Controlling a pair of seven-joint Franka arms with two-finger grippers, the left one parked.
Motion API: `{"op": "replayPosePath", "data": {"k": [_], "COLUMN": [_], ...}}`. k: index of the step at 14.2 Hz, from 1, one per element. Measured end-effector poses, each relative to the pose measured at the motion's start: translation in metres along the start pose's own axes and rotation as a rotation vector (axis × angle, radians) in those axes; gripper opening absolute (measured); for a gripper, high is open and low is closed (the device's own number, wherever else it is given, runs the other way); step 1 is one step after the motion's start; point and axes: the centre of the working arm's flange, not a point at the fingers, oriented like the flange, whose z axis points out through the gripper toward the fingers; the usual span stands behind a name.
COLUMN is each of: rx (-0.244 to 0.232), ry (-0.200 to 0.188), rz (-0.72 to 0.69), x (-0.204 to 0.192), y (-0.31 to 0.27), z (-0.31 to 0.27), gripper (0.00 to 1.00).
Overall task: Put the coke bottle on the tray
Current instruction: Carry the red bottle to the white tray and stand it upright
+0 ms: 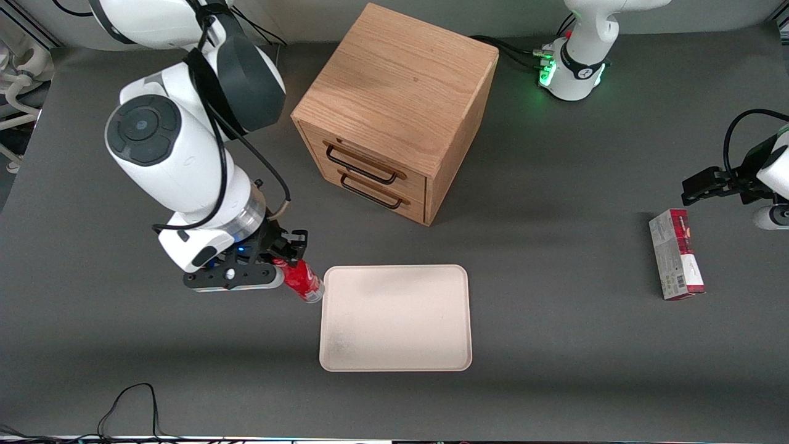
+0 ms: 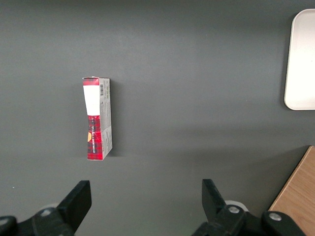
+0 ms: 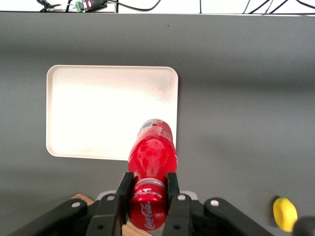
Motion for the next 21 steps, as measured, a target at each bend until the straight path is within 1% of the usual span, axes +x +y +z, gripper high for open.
{"op": "replayPosePath", "data": {"k": [2, 4, 5, 9, 11, 12, 14, 21], "rx": [-0.009, -0.022, -0.027, -0.037, -0.047, -0.05, -0.052, -0.061], "ry": [-0.022, -0.055, -0.062, -0.059, -0.069, -0.073, -0.069, -0.044], "rz": [-0.004, -0.018, -0.026, -0.035, -0.033, -0.032, -0.031, -0.035], "x": [0.002, 0.003, 0.005, 0.02, 0.022, 0.023, 0.024, 0.029], "y": [-0.004, -0.014, -0.019, -0.028, -0.027, -0.025, -0.024, -0.021], "z": [0.019, 0.053, 0.074, 0.171, 0.208, 0.218, 0.222, 0.223], "gripper": [0.32, 0.32, 0.32, 0.32, 0.32, 0.32, 0.32, 0.32]}}
